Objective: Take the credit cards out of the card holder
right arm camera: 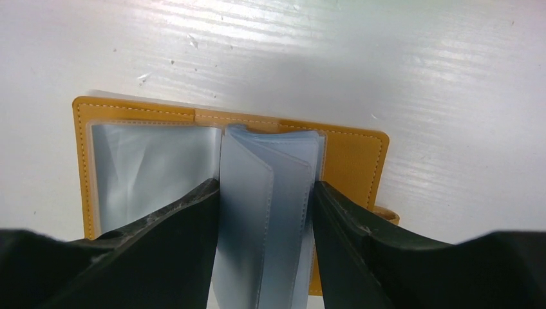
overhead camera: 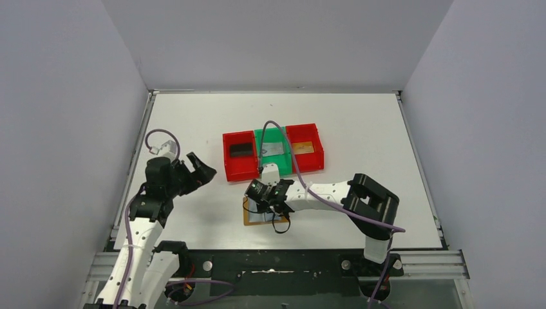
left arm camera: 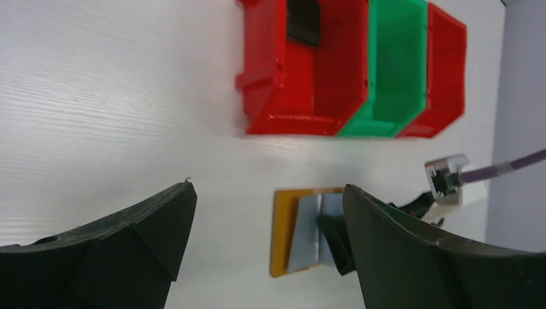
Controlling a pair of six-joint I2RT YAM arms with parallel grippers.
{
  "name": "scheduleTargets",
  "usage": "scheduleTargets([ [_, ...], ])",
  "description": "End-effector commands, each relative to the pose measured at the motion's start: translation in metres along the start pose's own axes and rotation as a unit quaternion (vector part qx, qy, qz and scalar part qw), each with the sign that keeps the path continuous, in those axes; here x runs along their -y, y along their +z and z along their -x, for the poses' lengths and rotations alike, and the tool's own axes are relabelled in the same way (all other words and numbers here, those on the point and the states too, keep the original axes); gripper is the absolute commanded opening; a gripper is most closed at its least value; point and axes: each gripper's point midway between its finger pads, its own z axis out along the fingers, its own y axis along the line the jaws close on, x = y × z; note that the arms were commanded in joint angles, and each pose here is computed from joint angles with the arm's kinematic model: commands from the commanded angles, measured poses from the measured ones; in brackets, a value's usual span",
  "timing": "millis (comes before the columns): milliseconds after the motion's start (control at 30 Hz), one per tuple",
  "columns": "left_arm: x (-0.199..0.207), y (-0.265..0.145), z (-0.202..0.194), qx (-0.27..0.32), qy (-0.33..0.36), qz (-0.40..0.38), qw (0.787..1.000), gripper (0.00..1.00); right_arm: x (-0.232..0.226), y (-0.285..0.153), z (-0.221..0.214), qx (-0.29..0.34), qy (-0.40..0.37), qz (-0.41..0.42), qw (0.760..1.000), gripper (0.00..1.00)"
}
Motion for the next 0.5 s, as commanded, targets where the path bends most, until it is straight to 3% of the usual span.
scheduleTargets([
  [0,0.057,-0.002,-0.045,-0.104,-0.041,-0.161,0.981,0.84,-0.010,-0.018,0.003,0.008,0.004,0.054,0.998,0.52],
  [333,0.103,0.007,-0.139,-0.194,-0.012,-0.181,0.964,0.74,-0.016,-0.020,0.003,0.010,0.064,0.120,0.991,0.53],
  [467,0.094,0.018,-0.165,-0.213,-0.008,-0.137,0.967,0.71,-0.006,-0.016,0.000,0.007,0.098,0.132,0.986,0.53],
])
